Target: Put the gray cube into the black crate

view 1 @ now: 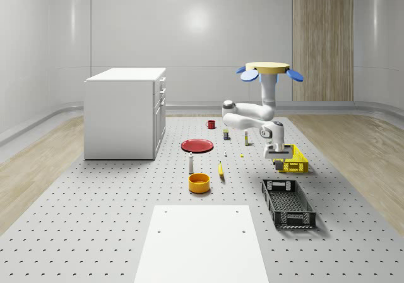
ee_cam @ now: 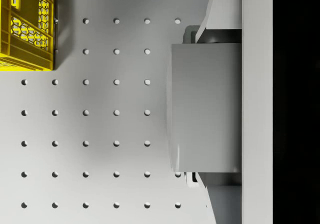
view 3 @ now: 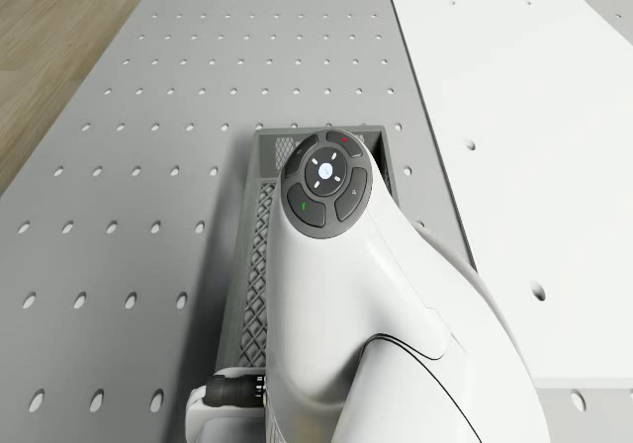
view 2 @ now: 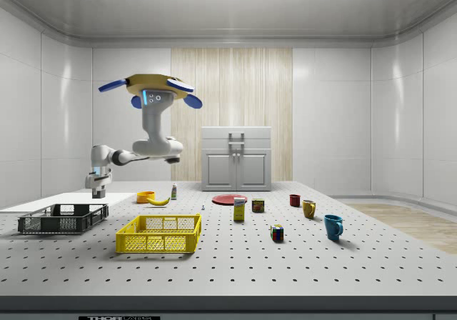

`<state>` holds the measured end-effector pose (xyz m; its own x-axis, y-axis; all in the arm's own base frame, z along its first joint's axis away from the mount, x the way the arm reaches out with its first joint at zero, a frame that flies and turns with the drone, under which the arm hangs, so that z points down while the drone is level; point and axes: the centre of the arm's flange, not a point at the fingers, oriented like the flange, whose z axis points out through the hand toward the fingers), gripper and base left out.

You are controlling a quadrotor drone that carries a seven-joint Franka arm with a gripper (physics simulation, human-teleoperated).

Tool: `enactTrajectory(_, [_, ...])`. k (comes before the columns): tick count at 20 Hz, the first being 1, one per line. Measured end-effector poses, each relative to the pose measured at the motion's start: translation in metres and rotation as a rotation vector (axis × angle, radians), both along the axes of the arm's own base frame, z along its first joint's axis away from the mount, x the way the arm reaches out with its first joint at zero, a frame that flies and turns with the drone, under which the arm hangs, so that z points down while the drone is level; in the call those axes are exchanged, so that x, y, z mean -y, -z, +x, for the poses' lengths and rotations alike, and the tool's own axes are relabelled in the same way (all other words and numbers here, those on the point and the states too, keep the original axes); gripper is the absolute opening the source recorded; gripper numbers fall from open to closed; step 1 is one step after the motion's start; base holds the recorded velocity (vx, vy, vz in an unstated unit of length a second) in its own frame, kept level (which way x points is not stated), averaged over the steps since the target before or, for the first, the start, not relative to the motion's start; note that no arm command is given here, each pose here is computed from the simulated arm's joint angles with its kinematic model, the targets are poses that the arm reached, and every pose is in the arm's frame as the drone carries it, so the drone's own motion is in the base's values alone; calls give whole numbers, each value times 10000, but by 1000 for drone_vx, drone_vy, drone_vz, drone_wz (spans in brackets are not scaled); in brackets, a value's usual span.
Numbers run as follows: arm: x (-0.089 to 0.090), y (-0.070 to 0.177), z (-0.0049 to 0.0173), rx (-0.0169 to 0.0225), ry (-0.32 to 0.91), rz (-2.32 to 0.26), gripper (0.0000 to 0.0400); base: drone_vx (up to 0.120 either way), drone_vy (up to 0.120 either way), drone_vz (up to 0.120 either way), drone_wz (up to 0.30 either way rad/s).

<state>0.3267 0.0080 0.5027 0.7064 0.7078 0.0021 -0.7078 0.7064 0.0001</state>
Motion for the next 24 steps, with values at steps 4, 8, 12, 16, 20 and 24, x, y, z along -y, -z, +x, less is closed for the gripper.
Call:
enactTrajectory(4, [0,0,0,0,0,0,251,120,0,-30,0])
enactTrajectory(8, [0,0,0,0,0,0,251,120,0,-90,0])
enactTrajectory(12, [0,0,0,0,-1,0,251,120,0,-120,0])
enactTrajectory(16, [0,0,0,0,-1,0,251,120,0,-120,0])
enactTrajectory(20, [0,0,0,0,-1,0,251,120,0,-100,0])
enactTrajectory(24, [0,0,0,0,-1,0,251,120,0,-40,0])
